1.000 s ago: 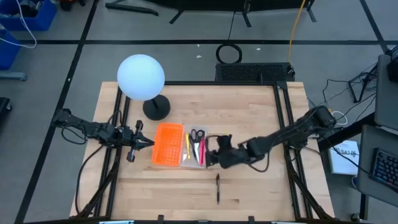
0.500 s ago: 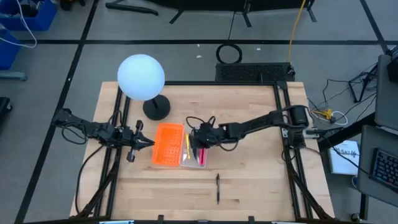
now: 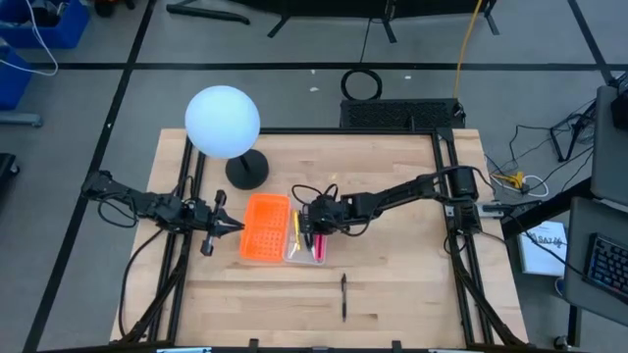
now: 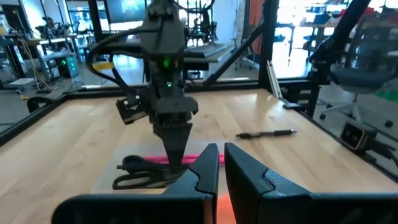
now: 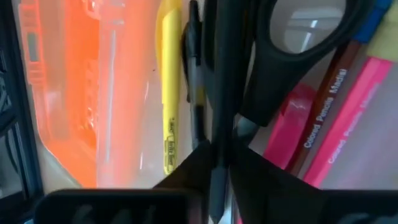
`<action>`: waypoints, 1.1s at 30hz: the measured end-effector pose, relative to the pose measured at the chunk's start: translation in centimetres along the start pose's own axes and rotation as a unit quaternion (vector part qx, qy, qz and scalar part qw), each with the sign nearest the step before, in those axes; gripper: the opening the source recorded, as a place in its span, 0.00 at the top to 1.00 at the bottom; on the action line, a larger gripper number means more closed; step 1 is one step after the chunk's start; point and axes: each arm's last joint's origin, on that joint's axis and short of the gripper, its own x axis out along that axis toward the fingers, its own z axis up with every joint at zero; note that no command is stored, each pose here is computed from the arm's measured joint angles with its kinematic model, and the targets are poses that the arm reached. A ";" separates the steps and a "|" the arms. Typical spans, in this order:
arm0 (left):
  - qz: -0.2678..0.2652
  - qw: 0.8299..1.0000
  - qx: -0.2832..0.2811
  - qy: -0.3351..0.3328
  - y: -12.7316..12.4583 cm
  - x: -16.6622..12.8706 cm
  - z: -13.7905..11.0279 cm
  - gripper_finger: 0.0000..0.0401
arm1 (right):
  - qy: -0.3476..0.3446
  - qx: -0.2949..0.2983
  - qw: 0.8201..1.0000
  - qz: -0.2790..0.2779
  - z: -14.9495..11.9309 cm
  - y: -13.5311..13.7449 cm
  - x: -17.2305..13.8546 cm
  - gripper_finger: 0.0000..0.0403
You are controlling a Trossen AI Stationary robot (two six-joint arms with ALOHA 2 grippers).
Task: Pick & place school supplies into a supply box
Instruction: Put the right black pen into the supply box, then put the black pen into the supply box
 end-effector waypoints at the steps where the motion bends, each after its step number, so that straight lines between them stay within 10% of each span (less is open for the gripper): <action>1: -0.002 1.000 0.000 0.000 0.0 0.0 0.0 0.91 | 0.000 0.002 1.000 -0.001 0.0 0.0 0.0 0.85; 9: -0.010 1.000 -0.001 0.000 -0.1 0.0 0.0 0.91 | -0.006 -0.001 1.000 0.016 0.0 0.7 -1.2 0.64; 19: -0.011 1.000 -0.006 0.000 -0.1 0.0 0.0 0.91 | -0.036 -0.032 0.998 0.037 -1.5 2.5 -6.1 0.66; 33: -0.011 1.000 -0.001 0.001 -0.1 0.0 0.0 0.91 | 0.004 -0.028 0.999 0.025 -15.0 1.8 -9.7 0.79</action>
